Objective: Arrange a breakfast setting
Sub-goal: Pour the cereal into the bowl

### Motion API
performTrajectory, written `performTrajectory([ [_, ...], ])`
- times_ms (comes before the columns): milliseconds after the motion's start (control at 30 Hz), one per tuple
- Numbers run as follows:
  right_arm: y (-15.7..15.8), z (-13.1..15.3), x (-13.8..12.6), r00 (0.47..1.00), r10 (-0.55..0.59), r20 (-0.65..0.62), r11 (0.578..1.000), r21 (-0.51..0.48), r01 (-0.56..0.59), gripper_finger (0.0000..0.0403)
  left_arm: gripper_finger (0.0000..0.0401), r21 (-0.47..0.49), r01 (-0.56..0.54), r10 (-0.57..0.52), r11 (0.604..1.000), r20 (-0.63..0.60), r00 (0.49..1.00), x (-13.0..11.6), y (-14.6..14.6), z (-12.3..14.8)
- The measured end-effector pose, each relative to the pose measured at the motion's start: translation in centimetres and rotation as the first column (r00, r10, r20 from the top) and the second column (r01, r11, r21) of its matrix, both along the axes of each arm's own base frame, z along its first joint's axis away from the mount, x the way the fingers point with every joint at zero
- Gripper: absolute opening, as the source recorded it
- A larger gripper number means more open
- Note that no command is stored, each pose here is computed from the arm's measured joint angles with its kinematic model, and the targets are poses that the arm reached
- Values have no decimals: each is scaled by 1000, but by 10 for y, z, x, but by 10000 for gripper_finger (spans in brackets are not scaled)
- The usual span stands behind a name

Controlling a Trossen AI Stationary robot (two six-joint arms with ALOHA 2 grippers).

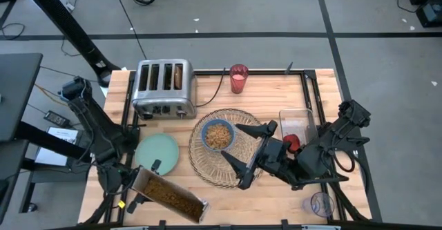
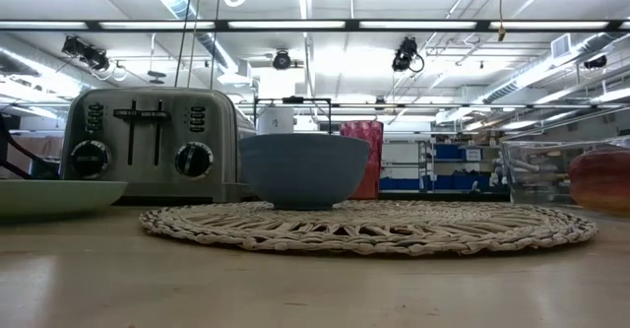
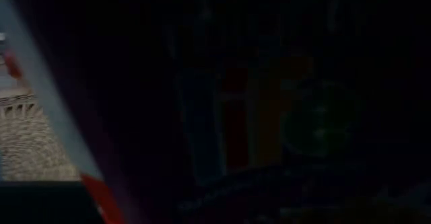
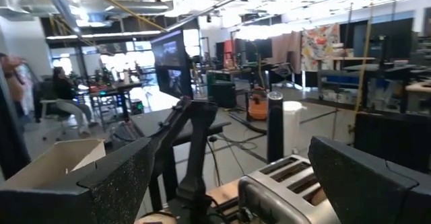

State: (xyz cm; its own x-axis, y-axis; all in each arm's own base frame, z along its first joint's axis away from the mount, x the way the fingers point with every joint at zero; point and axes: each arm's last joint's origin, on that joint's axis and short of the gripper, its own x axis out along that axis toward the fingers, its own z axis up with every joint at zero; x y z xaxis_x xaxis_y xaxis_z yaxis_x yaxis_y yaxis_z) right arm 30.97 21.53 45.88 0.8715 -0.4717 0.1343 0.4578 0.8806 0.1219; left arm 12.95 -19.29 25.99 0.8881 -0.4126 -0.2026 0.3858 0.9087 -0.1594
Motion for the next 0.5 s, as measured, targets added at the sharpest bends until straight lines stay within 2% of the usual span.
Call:
performTrajectory([
  [333,-2,-2,-1,995,-92,-28,996,18,93,395,192,43,25,-24,999,-16,1000,-9,6,-39],
  [500,-3,-2,-2,990,-132,-42,991,24,133,395,192,13,35,-35,999,-10,999,-15,11,-56],
])
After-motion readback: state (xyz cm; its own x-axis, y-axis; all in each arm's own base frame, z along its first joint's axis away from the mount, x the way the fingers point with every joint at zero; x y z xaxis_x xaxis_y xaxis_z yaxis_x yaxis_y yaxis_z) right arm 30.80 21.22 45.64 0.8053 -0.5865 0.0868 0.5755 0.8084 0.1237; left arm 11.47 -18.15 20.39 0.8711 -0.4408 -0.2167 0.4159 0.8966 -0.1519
